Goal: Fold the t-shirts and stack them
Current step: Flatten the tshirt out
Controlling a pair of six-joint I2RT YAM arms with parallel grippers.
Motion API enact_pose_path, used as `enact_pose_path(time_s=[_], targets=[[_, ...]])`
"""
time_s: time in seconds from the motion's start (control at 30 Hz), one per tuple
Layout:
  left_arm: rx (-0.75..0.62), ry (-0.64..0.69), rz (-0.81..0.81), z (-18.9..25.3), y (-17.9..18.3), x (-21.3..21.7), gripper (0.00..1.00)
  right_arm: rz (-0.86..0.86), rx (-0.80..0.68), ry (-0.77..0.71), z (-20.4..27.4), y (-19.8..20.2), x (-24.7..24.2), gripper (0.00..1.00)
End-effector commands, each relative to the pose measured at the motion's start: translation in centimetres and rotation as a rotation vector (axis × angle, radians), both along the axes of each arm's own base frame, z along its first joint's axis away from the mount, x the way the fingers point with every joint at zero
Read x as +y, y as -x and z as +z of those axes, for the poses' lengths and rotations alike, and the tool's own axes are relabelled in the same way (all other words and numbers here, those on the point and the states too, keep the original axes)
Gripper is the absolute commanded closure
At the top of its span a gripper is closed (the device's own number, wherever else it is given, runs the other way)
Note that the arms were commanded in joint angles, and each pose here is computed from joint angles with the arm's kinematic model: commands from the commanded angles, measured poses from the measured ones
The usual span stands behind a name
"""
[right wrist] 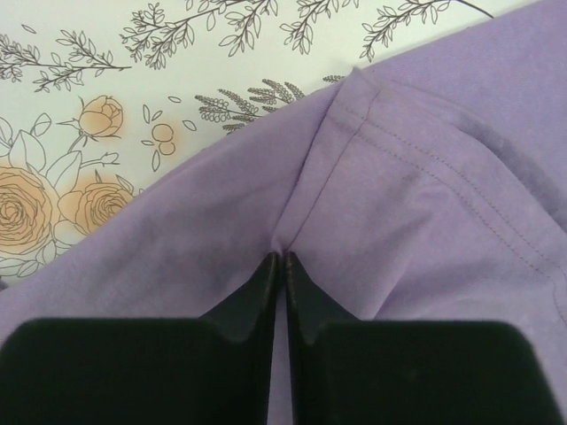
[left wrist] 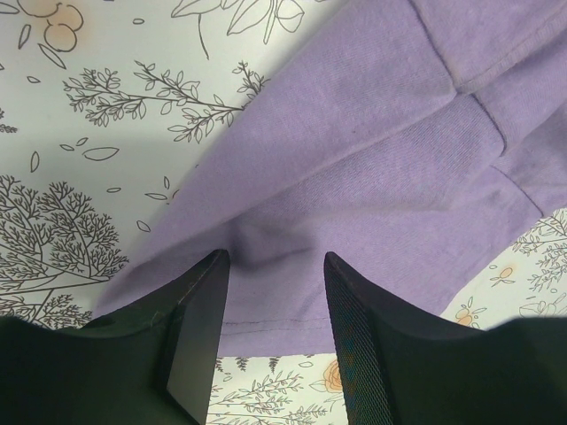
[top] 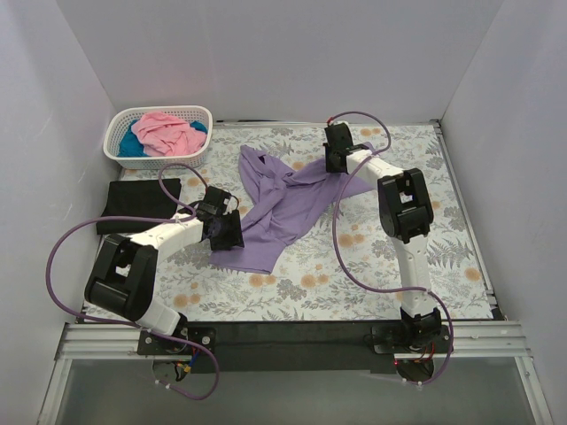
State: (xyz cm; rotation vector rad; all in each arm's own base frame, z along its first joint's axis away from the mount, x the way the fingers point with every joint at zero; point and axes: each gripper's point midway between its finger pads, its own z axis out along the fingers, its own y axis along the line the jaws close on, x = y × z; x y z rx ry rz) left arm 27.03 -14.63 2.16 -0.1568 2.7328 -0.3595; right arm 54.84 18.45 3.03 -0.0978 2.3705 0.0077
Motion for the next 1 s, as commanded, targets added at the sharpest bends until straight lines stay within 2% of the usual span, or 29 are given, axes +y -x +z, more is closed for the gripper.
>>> enact_pose_path(time_s=[0.0, 0.03, 0.23, 0.47, 0.5, 0.53, 0.6, 0.73, 0.8, 0.97], targets=[[0.121, -0.026, -0.021, -2.4, 2.8, 0.5, 0.54, -0.018, -0.031, 0.022, 1.7, -0.3, -0.3, 0.92], [0.118, -0.024, -0.019, -2.4, 2.7, 0.5, 0.54, -0.02, -0.039, 0.023, 2.1, -0.4, -0.4, 0.99], [0.116, -0.024, -0.02, -2.3, 2.7, 0.5, 0.54, -0.019, -0.091, 0.037, 5.3, -0.2, -1.0, 0.99], [0.122, -0.027, -0.02, -2.4, 2.8, 0.5, 0.54, -0.065, -0.122, 0.051, 9.1, 3.3, -3.4, 0.99], [0.122, -0.027, -0.021, -2.4, 2.8, 0.5, 0.54, -0.069, -0.087, 0.067, 7.8, 4.8, -4.1, 0.99], [0.119, -0.026, -0.021, -2.3, 2.8, 0.5, 0.54, -0.085, -0.102, 0.057, 9.1, 5.7, -4.7, 0.99], [0.116, -0.024, -0.02, -2.2, 2.8, 0.5, 0.54, -0.119, -0.081, 0.066, 8.7, 7.6, -6.1, 0.99], [0.116, -0.022, -0.023, -2.2, 2.9, 0.5, 0.54, -0.204, 0.009, 0.055, 6.2, 14.5, -9.7, 0.99], [0.116, -0.016, -0.025, -2.1, 2.9, 0.4, 0.54, -0.249, 0.036, 0.045, 5.3, 16.5, -11.3, 0.99], [0.11, -0.01, -0.026, -1.9, 2.8, 0.3, 0.54, -0.354, 0.135, -0.057, 2.1, 22.3, -14.4, 0.99]])
